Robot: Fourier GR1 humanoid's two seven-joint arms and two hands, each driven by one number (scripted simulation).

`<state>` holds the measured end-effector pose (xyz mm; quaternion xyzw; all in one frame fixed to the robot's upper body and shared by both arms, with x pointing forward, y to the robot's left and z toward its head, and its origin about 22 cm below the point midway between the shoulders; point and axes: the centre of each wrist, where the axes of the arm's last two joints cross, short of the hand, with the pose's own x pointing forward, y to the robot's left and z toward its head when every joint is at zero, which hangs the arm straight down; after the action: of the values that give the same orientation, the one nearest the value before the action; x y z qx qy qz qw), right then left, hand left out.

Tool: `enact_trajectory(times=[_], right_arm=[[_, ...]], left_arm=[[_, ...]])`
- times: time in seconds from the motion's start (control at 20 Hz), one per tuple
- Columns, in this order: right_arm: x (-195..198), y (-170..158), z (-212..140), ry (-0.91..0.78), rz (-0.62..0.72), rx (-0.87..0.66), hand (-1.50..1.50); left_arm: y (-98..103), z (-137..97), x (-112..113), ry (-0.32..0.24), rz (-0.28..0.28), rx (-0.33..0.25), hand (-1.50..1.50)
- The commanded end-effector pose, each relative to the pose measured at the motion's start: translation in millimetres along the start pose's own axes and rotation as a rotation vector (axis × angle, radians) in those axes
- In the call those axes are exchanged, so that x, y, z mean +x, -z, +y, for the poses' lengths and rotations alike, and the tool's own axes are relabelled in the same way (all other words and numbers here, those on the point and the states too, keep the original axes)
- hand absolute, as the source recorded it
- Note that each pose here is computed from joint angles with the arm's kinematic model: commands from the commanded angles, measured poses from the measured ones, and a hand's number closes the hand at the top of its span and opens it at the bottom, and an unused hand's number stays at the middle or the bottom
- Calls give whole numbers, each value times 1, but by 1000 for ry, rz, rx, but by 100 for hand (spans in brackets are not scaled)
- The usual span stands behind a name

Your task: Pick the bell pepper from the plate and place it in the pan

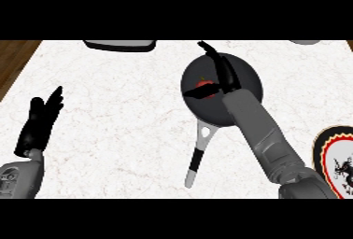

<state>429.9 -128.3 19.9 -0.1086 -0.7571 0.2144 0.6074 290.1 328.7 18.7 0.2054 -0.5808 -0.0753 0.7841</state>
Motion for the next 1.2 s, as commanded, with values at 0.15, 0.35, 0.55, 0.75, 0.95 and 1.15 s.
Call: enact_trajectory(times=[0.15,0.35,0.55,0.75,0.95,1.15], right_arm=[[-21,-4,-47,78,20,-152,-150],[-4,12,-84,88,73,-232,-150],[-23,-2,-152,142,59,-281,-150],[-42,-30,-219,130,47,-286,-150],[-61,-60,-251,144,40,-251,-150],[-59,-89,-309,136,51,-219,-150]], left_arm=[[-7,-1,-4,-11,16,16,0],[0,20,-17,-12,38,26,0],[-9,4,-12,-10,43,38,0],[-4,13,5,-3,25,44,0],[-4,10,-11,-9,37,55,0],[-4,4,-11,-12,38,46,0]])
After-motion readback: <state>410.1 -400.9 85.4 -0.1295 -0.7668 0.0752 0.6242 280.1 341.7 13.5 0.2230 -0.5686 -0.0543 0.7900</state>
